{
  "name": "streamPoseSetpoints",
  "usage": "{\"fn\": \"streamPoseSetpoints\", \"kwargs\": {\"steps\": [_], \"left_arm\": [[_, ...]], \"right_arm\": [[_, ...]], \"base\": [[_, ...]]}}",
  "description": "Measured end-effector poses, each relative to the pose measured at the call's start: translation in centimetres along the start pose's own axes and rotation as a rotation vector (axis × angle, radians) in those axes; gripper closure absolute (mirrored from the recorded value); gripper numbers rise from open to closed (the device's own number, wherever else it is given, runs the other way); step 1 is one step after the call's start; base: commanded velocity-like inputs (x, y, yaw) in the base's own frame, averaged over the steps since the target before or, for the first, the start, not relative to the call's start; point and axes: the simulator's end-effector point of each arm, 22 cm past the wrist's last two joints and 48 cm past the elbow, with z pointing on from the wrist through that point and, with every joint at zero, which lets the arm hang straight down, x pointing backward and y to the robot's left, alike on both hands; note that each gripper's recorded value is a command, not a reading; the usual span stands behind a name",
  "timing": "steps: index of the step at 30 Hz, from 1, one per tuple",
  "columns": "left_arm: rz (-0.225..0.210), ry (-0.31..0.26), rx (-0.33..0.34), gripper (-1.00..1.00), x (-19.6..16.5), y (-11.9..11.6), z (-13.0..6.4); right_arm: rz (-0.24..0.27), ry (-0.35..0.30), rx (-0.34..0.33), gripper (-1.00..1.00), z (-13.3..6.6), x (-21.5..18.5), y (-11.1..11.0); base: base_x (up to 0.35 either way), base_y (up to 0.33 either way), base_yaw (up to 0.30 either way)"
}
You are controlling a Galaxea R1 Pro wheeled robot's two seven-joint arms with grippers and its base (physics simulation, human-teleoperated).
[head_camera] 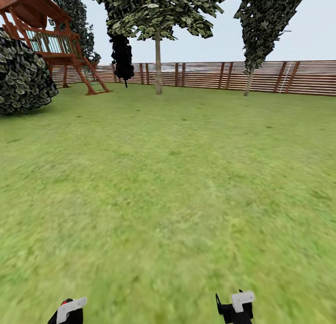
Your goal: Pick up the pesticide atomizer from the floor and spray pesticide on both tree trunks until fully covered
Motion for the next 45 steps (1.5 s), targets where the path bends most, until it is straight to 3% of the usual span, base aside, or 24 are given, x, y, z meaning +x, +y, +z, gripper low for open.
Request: {"fn": "streamPoseSetpoints", "kwargs": {"steps": [45], "left_arm": [[0.000,0.000,0.000,1.00,-0.01,-0.01,0.00]], "right_arm": [[-0.001,0.000,-0.001,-1.00,0.00,0.00,0.03]], "base": [[0.340,0.000,0.000]]}}
